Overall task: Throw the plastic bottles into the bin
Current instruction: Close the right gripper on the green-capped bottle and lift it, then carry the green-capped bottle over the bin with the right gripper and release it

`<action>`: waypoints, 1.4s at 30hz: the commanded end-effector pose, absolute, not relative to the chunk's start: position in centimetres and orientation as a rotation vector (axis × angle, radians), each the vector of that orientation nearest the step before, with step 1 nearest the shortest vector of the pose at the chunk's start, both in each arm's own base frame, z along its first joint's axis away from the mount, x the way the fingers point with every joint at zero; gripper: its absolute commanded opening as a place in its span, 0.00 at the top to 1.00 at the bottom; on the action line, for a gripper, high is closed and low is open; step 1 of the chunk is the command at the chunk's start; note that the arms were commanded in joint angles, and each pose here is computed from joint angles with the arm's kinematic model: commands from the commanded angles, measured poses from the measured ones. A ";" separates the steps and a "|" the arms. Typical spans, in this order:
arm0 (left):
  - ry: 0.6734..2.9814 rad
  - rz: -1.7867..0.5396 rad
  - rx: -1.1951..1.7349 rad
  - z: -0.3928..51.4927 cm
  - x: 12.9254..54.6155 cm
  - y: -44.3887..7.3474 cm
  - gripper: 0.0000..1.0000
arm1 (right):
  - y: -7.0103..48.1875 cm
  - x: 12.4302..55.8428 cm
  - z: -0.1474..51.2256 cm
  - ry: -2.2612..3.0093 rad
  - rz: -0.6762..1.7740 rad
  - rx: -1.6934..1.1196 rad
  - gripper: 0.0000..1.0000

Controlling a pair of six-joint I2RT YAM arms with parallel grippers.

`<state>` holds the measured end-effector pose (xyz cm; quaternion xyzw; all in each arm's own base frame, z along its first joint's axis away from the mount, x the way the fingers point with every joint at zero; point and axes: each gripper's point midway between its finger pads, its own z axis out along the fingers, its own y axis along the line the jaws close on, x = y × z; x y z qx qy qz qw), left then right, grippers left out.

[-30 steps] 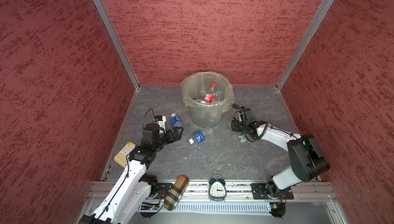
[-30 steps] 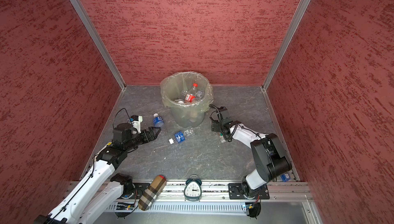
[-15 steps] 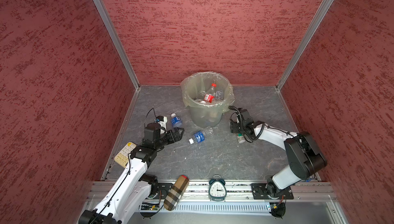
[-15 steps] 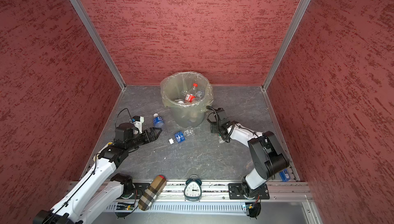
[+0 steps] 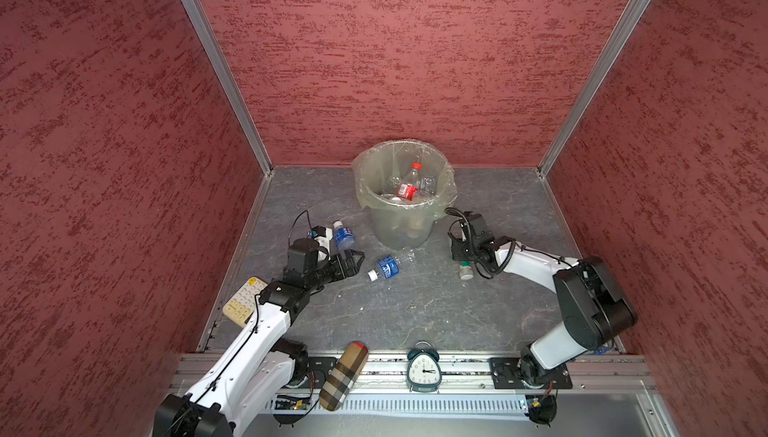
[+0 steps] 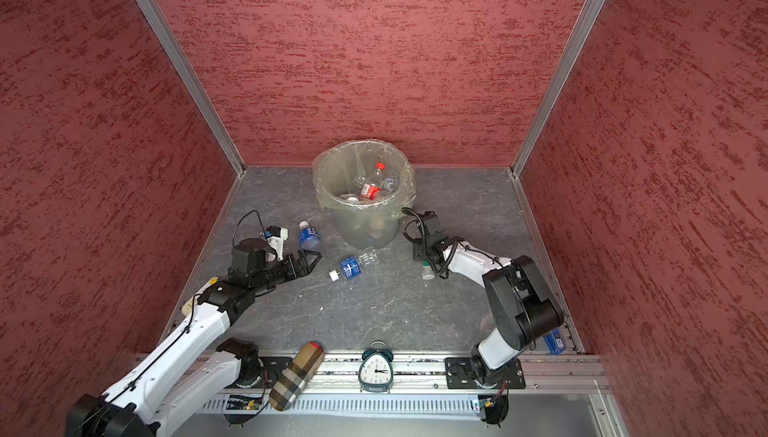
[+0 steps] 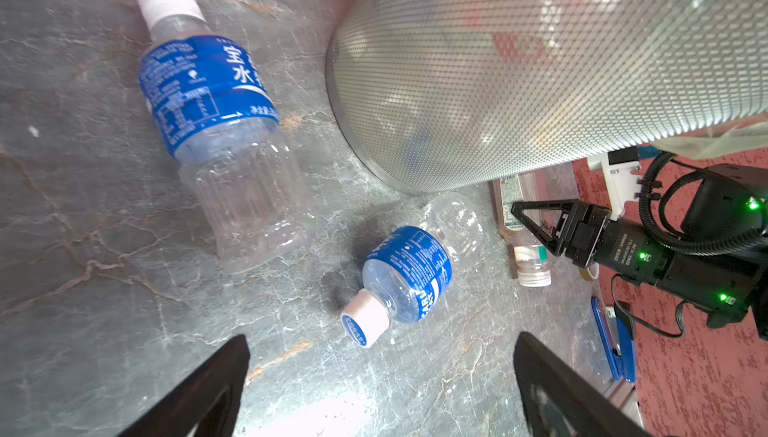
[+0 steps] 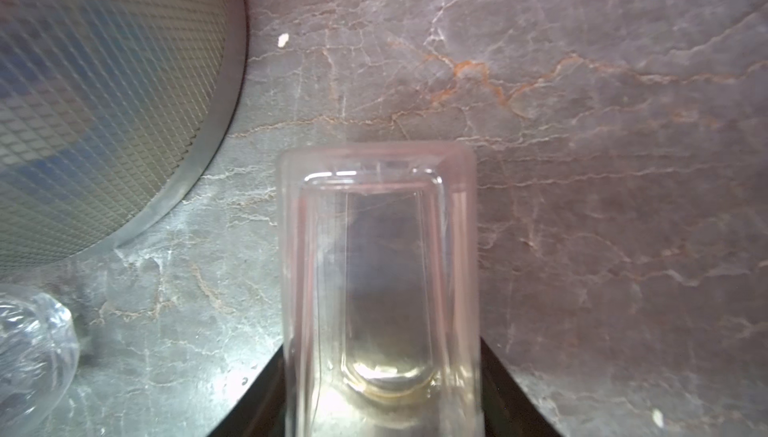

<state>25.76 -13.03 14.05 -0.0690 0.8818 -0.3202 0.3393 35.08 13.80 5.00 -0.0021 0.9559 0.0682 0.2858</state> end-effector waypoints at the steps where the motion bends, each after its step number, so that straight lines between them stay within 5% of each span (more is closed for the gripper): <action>1: 2.295 -0.816 -0.174 13.8 25.8 -13.1 0.01 | 13.3 34.7 6.3 2.519 0.166 0.017 0.56; 19: 2.287 -0.805 -0.036 14.7 25.2 -15.9 0.01 | 14.1 28.5 12.5 2.352 0.396 0.015 0.70; 42: 2.271 -0.797 0.094 15.9 24.7 -18.9 0.00 | 16.3 22.6 22.5 1.949 0.658 -0.155 0.71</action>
